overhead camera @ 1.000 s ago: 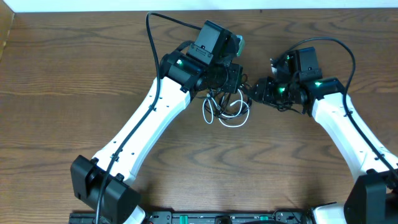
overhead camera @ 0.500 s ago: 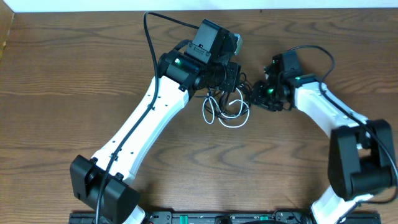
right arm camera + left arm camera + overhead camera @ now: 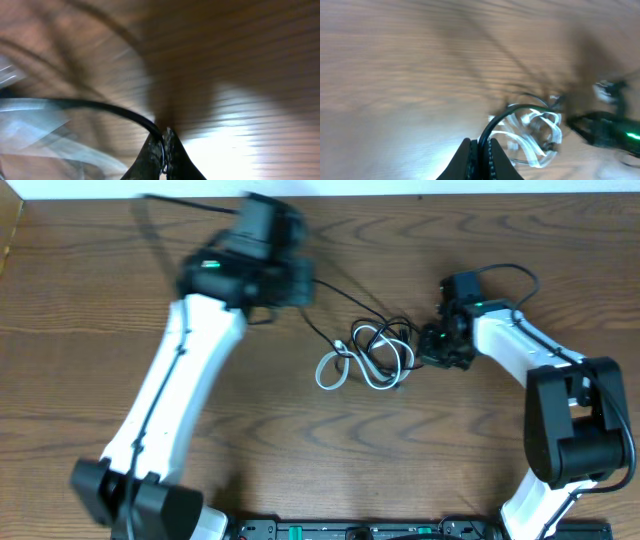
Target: Untangle cables
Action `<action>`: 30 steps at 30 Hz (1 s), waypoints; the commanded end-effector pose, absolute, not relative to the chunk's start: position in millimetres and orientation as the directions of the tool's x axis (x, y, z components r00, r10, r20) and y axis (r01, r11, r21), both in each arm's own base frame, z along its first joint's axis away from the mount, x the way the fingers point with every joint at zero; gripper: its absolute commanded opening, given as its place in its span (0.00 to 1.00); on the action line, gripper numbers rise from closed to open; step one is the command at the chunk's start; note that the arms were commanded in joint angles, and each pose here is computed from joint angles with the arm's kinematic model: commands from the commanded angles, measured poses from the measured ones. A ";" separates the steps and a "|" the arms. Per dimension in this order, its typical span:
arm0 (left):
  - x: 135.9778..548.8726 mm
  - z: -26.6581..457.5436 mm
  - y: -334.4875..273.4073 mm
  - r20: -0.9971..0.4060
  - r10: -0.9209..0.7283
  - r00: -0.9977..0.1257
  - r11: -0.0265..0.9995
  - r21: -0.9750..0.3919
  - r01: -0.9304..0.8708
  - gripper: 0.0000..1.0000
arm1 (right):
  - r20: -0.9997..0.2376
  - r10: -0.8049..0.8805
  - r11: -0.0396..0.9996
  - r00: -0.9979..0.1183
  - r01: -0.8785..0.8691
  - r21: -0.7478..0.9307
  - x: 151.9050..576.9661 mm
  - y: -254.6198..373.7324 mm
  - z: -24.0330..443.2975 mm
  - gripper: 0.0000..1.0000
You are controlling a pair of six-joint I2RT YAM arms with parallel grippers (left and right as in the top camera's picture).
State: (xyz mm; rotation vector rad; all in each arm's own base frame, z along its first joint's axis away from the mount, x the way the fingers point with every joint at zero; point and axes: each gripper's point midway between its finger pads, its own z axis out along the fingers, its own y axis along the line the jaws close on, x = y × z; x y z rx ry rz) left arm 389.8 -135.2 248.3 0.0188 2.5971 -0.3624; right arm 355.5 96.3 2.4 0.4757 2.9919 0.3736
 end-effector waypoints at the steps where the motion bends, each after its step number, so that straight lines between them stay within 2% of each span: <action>1: 390.0 268.5 -59.9 -0.548 -0.169 -0.819 0.984 -0.145 -0.106 0.08 | -0.152 0.344 0.929 -0.927 0.311 0.201 366.6 54.7 30.5 0.01; 7: 389.6 262.3 5.7 -0.529 -0.290 -0.798 0.955 -0.109 -0.275 0.07 | -0.255 0.358 0.916 -0.898 0.285 0.281 372.1 28.4 81.5 0.01; 15: 388.2 261.1 12.4 -0.526 -0.261 -0.809 0.963 -0.090 -0.253 0.07 | -0.352 0.437 0.864 -0.828 0.277 0.420 369.1 9.0 144.6 0.01; 18: 388.2 260.8 -0.1 -0.511 -0.257 -0.820 0.966 -0.145 -0.213 0.08 | -0.380 0.366 0.830 -0.850 0.114 0.546 371.0 36.9 167.8 0.01; 21: 387.3 262.2 -25.9 -0.494 -0.208 -0.844 0.968 -0.228 -0.105 0.07 | -0.426 0.279 0.729 -0.861 -0.100 0.678 370.0 77.4 201.8 0.01; 24: 384.5 265.5 -54.1 -0.484 -0.159 -0.860 0.953 -0.304 -0.005 0.08 | -0.468 0.225 0.660 -0.855 -0.220 0.719 369.4 103.8 232.8 0.01; 27: 379.8 269.2 -83.1 -0.477 -0.115 -0.872 0.928 -0.365 0.077 0.17 | -0.519 0.180 0.629 -0.835 -0.308 0.714 370.1 124.3 265.1 0.01; 28: 377.3 270.6 -96.1 -0.477 -0.091 -0.874 0.918 -0.379 0.111 0.28 | -0.541 0.171 0.623 -0.824 -0.335 0.707 370.9 131.7 281.5 0.01; 30: 374.3 271.2 -110.7 -0.480 -0.059 -0.875 0.912 -0.382 0.149 0.37 | -0.553 0.184 0.609 -0.813 -0.347 0.713 372.8 138.0 303.3 0.01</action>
